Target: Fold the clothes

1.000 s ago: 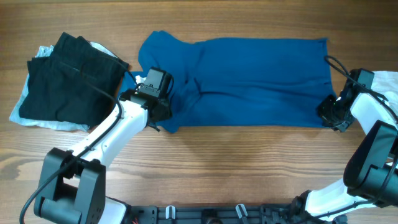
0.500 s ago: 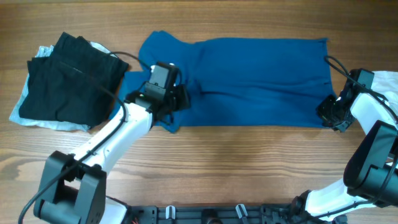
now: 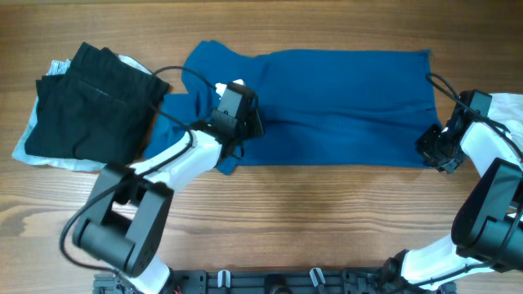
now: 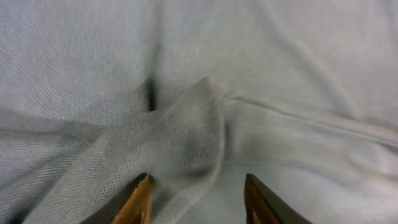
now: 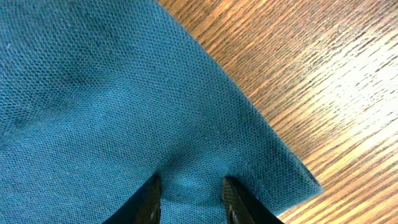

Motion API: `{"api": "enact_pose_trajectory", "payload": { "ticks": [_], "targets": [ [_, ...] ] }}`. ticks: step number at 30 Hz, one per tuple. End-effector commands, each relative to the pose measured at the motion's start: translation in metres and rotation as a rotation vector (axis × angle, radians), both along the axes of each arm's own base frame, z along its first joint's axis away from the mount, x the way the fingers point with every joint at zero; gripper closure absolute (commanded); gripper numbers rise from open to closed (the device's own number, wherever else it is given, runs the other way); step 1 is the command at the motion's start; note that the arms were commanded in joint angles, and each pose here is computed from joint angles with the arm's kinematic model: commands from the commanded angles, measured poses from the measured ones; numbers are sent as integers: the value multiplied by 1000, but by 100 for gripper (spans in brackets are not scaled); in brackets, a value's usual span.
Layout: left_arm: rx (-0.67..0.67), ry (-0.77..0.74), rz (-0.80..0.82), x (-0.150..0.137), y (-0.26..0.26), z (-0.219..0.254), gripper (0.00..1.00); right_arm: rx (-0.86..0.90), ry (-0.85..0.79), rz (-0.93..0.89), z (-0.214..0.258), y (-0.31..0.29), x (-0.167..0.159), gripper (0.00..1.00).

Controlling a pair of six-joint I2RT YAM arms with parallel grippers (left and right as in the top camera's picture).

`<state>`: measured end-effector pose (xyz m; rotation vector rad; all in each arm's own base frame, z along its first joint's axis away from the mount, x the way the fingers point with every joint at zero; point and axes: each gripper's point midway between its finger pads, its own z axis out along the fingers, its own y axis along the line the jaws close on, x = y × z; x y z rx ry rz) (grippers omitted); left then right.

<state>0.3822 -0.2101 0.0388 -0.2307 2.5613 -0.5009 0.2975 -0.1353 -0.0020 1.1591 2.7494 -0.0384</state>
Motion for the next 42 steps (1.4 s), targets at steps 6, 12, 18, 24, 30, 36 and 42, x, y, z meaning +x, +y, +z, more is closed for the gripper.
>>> {"api": "enact_pose_trajectory", "payload": {
  "ticks": [6,12,18,24,30,36,42],
  "targets": [
    [60,-41,80,17,8,-18,54,-1,84,-13,-16,2,-23,66],
    [52,-52,80,19,7,-16,89,-2,83,-13,-16,1,-22,66],
    [6,-63,46,21,-4,-6,96,-2,83,-13,-16,1,-22,66],
    [-60,-251,-57,54,-31,75,96,-3,80,-13,-16,1,-22,66],
    [-36,-204,-52,52,-26,58,91,-3,80,-14,-16,1,-22,66],
    [126,-25,-24,23,15,23,49,6,93,-12,-16,3,-25,52],
    [229,118,65,-19,76,48,42,54,96,-37,-16,6,-30,32]
  ]
}}
